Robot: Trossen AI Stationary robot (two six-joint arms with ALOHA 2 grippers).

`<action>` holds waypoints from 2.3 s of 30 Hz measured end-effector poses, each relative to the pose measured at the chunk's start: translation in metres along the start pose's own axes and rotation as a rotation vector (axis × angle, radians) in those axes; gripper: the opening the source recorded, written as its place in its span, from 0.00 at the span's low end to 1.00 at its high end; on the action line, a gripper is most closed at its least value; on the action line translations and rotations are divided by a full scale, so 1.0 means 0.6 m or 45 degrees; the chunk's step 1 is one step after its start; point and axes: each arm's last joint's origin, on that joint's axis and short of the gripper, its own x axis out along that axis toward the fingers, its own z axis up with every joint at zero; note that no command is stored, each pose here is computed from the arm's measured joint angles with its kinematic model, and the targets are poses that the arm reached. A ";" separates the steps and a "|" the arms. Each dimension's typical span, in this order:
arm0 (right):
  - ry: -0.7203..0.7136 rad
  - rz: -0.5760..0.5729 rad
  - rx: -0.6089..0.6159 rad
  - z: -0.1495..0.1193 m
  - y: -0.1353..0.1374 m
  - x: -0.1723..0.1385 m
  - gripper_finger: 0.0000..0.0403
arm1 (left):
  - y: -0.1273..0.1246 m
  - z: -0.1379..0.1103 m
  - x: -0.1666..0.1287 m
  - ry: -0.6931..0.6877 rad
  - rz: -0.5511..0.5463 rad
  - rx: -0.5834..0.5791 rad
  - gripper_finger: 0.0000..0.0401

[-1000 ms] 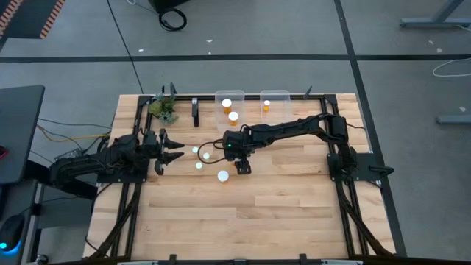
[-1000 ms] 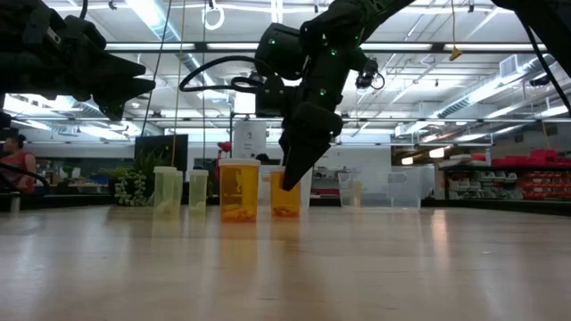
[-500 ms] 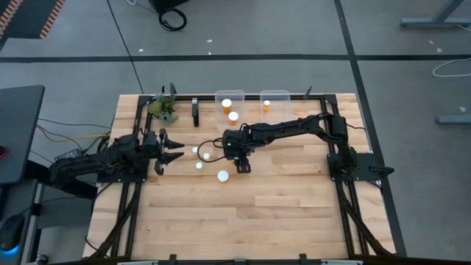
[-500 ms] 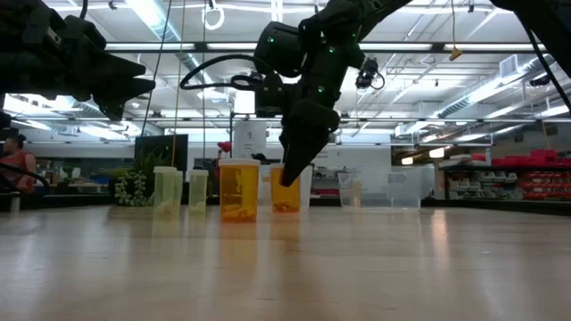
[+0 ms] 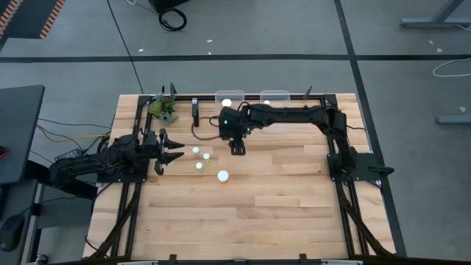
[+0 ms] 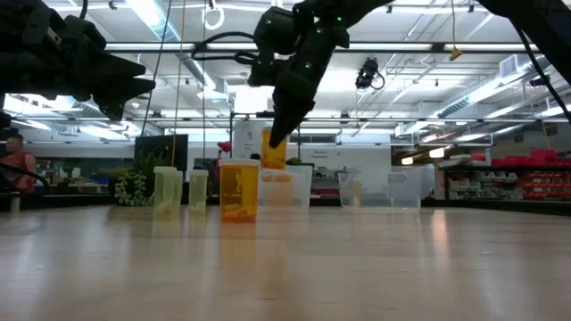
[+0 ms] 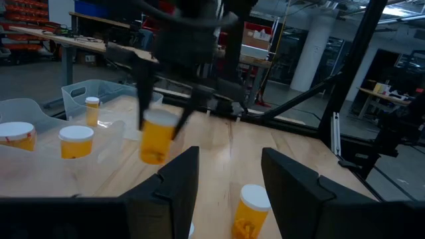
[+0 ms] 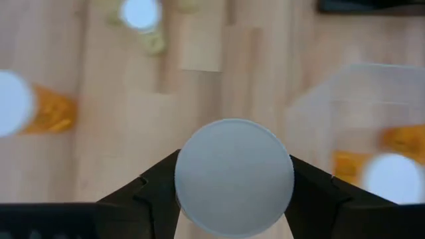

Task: Pick and place medicine bottles into bin by pill shape (circle, oval)
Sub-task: Put the large orange pill bottle into the left transparent bin

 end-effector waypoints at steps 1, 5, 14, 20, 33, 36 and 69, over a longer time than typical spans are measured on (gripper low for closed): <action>-0.010 -0.009 0.009 0.000 -0.009 -0.003 0.55 | 0.000 0.000 0.000 0.000 0.000 0.000 0.43; -0.074 -0.011 0.056 0.004 -0.043 -0.014 0.56 | 0.000 0.000 0.000 0.000 0.000 0.000 0.43; -0.200 -0.056 0.122 0.008 -0.099 -0.031 0.56 | 0.000 0.000 0.000 0.000 0.000 0.000 0.43; -0.185 -0.152 0.229 -0.005 -0.135 -0.035 0.56 | 0.000 0.000 0.000 0.000 0.000 0.000 0.43; -0.178 -0.308 0.370 -0.045 -0.225 -0.049 0.56 | 0.000 0.000 0.000 0.000 0.000 0.000 0.43; -0.171 -0.315 0.393 -0.056 -0.242 -0.044 0.56 | 0.000 0.000 0.000 0.000 0.000 0.000 0.43; -0.228 -0.322 0.441 -0.107 -0.264 0.014 0.56 | 0.000 0.000 0.000 0.000 0.000 -0.001 0.43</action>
